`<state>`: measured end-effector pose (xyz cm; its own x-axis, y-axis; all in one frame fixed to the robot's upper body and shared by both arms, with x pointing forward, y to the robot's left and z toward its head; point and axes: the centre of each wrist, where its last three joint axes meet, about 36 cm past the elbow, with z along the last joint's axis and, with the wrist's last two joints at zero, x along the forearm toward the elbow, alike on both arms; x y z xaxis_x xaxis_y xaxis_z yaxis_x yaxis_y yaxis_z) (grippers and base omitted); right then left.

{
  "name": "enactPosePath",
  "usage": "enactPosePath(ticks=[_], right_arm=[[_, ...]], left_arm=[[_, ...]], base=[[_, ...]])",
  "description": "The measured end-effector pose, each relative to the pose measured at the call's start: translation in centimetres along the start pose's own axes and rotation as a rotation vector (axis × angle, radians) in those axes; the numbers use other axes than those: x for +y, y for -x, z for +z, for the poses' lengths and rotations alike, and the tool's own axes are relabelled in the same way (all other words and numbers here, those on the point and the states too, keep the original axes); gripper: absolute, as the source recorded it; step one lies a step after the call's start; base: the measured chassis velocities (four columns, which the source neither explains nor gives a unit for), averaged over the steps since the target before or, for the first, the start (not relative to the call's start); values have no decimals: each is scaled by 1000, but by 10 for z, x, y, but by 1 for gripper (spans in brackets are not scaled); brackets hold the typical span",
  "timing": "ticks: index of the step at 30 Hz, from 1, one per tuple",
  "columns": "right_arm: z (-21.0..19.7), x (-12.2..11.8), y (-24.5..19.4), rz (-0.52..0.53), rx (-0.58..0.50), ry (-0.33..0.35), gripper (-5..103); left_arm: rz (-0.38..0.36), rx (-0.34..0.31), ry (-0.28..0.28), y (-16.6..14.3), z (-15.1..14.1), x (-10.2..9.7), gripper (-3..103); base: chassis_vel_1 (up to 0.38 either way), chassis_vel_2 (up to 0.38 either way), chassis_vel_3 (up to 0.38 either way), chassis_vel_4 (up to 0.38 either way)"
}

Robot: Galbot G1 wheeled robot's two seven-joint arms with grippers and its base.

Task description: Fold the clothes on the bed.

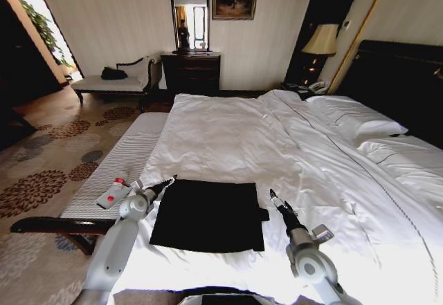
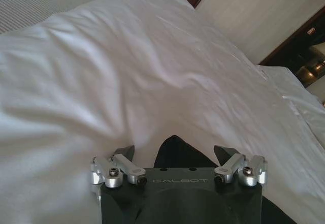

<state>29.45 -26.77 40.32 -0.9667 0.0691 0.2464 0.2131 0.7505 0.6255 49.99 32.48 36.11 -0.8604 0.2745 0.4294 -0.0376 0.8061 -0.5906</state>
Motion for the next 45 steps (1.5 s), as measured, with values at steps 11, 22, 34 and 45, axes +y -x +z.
enactPosePath(ticks=[11,22,34,45], right_arm=[[-1,-3,1,12,-1,-3,100],[-5,-4,16,58,5,45,100],[-20,-42,106,16,106,34,100],[-1,-77,156,-180,193,25,100]], left_arm=[[22,-2,-45,5,8,-4,44],[9,-10,-45,1,6,-1,7],[-8,-44,-56,-3,-13,5,2],[-26,-48,-48,-8,-21,8,2]], base=[[0,0,0,0],[0,0,0,0],[0,0,0,0],[0,0,0,0]])
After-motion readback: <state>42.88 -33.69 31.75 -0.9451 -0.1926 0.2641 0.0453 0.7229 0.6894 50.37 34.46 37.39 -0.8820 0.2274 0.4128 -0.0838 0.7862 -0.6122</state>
